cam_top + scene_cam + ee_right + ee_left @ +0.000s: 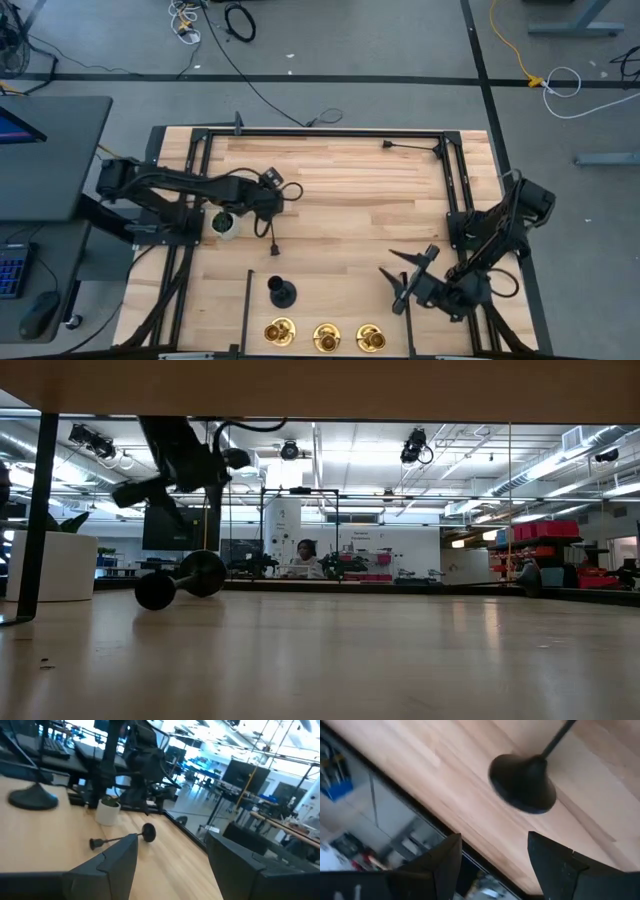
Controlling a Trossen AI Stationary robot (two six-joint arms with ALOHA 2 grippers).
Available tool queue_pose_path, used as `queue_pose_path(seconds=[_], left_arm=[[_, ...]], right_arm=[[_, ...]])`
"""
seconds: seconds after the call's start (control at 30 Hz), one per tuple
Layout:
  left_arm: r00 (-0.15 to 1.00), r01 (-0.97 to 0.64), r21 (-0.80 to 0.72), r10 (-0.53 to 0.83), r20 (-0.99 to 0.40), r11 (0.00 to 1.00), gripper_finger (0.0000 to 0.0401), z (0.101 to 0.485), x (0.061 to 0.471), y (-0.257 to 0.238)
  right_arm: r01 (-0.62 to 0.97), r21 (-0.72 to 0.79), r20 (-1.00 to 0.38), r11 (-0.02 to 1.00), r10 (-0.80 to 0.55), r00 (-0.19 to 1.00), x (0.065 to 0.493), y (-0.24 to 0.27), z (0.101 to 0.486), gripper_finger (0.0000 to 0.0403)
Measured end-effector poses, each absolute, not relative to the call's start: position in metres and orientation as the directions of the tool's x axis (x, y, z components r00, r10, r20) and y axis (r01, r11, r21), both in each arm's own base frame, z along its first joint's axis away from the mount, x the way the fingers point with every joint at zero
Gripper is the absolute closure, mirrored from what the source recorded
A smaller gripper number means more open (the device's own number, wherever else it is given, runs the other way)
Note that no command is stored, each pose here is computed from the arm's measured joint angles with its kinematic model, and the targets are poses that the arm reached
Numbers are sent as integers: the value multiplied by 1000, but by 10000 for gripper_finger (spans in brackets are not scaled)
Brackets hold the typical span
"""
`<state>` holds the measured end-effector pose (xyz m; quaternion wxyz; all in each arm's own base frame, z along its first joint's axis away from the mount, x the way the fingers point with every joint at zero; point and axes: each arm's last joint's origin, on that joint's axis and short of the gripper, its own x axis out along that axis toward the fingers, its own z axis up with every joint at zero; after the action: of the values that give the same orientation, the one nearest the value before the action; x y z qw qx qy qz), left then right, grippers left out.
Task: Pick & Place candle stick holders
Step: Put the left black candlestick on the shelf
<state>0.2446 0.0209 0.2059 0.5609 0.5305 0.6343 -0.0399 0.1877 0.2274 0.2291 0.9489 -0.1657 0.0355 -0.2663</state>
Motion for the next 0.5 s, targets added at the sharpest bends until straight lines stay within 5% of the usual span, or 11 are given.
queue_pose_path(seconds=[0.17, 0.5], left_arm=[[226, 781, 508, 592, -773, 364, 175, 194, 259, 24], [248, 825, 411, 406, -879, 387, 175, 183, 266, 21]], right_arm=[[518, -309, 20, 797, -539, 842, 187, 213, 226, 167], [544, -299, 24, 784, -564, 825, 191, 200, 224, 167]])
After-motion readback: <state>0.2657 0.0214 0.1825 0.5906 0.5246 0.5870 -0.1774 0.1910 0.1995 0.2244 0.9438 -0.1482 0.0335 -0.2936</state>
